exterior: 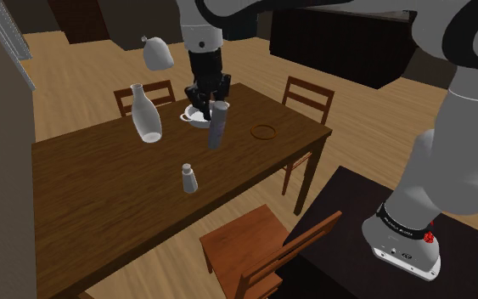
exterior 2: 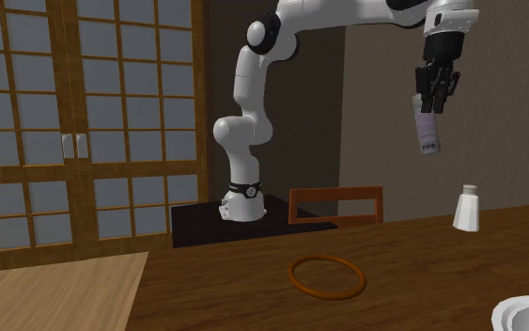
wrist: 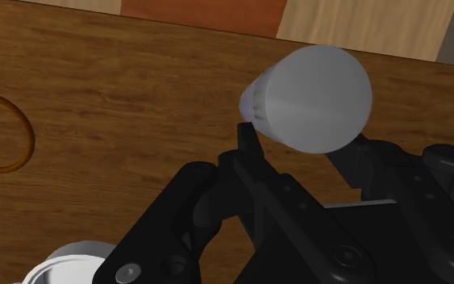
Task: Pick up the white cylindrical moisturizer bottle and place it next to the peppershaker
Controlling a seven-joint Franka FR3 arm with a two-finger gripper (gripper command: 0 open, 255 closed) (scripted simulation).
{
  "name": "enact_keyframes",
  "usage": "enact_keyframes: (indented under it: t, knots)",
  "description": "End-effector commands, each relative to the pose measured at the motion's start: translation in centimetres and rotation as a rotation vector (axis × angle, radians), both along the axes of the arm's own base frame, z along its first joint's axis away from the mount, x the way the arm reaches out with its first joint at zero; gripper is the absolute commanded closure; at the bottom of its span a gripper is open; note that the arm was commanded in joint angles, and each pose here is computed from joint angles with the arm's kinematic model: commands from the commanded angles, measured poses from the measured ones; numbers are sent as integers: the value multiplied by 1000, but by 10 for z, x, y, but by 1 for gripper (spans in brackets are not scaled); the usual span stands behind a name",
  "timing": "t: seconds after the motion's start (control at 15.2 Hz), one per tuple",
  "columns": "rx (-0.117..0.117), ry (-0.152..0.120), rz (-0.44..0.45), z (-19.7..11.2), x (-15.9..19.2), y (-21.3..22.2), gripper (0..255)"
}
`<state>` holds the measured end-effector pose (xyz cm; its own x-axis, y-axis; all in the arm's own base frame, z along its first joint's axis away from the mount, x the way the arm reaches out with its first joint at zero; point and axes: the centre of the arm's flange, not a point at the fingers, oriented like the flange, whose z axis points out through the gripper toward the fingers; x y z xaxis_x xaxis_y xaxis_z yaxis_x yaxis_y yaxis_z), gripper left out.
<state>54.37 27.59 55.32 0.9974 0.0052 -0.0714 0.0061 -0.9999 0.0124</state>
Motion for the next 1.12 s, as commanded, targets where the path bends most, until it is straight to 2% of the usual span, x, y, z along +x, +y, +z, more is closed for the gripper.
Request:
enact_keyframes:
  t: [0.0,0.73,1.06]
  knots:
    - [0,0,-1,3,0,28,255]
    - [0,0,-1,-5,8,172,255]
    - [0,0,-1,-27,9,178,255]
